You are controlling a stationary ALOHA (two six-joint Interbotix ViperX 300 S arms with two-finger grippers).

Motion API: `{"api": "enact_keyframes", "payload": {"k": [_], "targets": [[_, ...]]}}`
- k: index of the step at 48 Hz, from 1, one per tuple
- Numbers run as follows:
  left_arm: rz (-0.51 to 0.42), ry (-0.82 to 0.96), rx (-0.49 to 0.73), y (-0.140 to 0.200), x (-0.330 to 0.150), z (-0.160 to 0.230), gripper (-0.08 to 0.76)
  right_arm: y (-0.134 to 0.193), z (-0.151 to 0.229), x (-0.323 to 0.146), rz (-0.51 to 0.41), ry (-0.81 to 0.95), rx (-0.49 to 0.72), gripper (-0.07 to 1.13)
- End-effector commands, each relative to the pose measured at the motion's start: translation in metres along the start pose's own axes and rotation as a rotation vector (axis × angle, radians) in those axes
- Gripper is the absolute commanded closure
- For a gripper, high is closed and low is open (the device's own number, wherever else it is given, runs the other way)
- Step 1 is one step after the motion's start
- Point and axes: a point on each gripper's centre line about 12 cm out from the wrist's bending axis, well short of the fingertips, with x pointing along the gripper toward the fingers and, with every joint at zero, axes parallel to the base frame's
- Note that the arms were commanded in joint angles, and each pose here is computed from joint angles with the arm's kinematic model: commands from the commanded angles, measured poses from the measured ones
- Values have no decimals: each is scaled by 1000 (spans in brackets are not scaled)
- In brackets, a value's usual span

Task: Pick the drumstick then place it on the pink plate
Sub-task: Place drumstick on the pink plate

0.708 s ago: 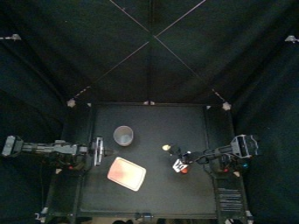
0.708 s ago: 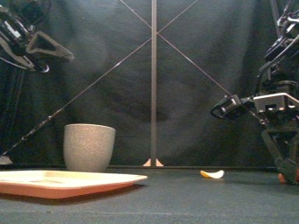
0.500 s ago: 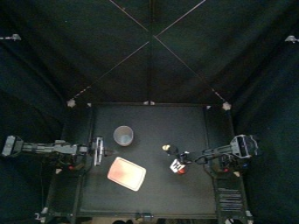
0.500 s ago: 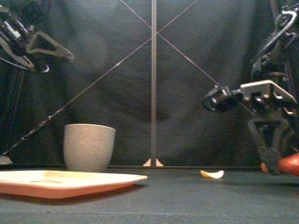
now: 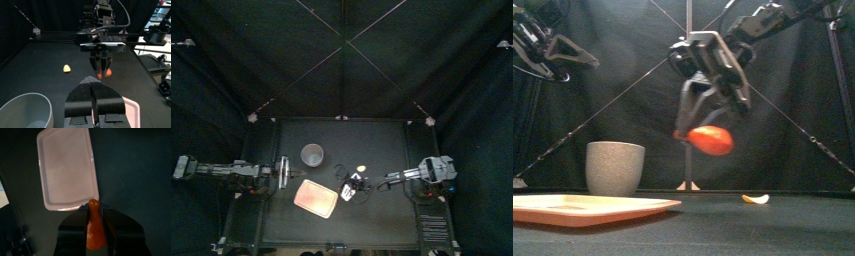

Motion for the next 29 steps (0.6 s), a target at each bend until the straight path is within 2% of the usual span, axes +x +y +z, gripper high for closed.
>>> {"api": "enact_keyframes", "payload": {"k": [1, 13, 23, 29], "targets": [[4, -20, 10, 1, 1, 6, 682, 21, 24, 13, 36, -55, -25, 609], [5, -11, 14, 1, 1, 2, 682, 55, 46, 55, 66, -91, -54, 609], [4, -4, 22, 1, 0, 0, 682, 57, 50, 71, 28, -69, -49, 600], [2, -3, 31, 1, 0, -1, 682, 59, 50, 73, 12, -63, -67, 535]]}}
